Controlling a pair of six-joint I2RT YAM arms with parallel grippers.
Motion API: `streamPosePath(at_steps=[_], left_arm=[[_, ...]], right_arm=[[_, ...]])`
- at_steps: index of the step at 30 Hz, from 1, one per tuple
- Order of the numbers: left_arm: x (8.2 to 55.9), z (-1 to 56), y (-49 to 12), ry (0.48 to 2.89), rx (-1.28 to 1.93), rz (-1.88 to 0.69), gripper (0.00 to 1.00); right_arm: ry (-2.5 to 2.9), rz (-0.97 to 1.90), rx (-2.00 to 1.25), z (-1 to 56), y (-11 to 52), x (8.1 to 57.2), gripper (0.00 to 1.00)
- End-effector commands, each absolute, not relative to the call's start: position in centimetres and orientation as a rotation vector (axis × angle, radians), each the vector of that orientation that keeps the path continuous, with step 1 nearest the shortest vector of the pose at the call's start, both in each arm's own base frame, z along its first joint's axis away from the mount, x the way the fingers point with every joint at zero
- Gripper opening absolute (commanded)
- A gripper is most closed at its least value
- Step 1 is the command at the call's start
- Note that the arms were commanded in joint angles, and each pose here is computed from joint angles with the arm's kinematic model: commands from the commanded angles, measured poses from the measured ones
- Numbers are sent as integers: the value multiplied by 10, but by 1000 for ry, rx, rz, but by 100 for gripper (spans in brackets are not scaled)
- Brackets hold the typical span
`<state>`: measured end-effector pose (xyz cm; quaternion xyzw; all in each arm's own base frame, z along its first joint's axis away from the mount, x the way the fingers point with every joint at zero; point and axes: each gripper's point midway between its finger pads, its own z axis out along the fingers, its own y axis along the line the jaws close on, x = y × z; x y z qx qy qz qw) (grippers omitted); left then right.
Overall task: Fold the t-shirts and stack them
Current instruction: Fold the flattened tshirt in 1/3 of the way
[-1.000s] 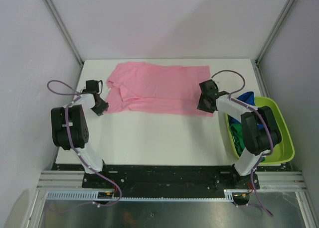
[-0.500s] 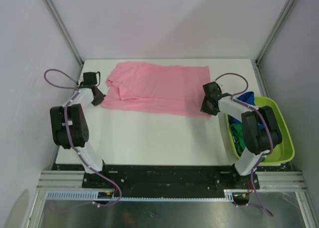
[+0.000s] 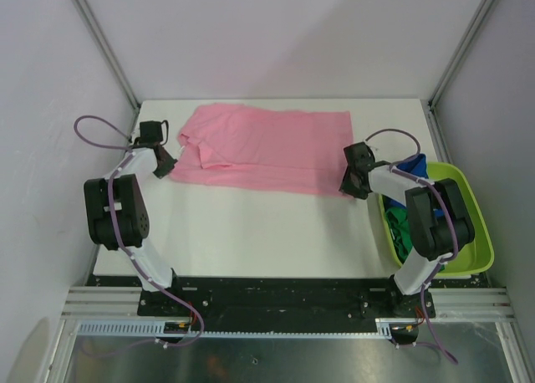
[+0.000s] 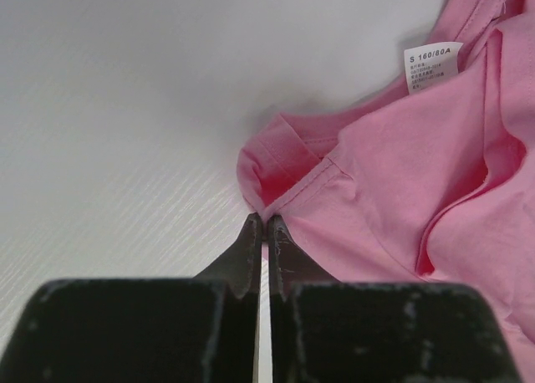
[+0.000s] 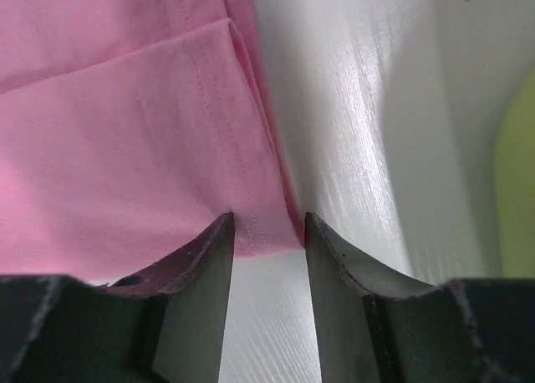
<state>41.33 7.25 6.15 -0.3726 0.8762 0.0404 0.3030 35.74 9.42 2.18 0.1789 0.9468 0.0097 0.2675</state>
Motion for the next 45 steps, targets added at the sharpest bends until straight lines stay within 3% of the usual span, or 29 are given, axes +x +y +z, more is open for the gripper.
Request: streamPosePath(at_steps=[1,4,9,11,33,35,38,40,42,45], left_arm=[[423,76,79,2270,-971,132,0],[421,76,79,2269,-973,135,0],[415,78,83,2257,-984,162,0],[410,81,85,2242,-993,179,0],[295,69,102,2218,-1148,446,2],[294,69,100,2226,-1144,432,12],[304,77,93,2251,-1083,366,43],[314,90,87,2254,-1015,318,58],[326,105,76,2265,-913,270,64],[339,125,56,2267,-757,249,66]], right_arm=[[2542,28,517,21,94,354,44],[2547,29,515,19,95,354,39],[2555,17,515,18,93,351,9],[2559,0,513,21,89,348,2],[2639,-12,506,34,87,272,0],[2639,-3,509,33,87,267,5],[2620,-1,507,38,87,265,32],[2585,22,502,47,88,268,48],[2546,42,497,58,87,273,57],[2492,47,490,78,86,282,60]])
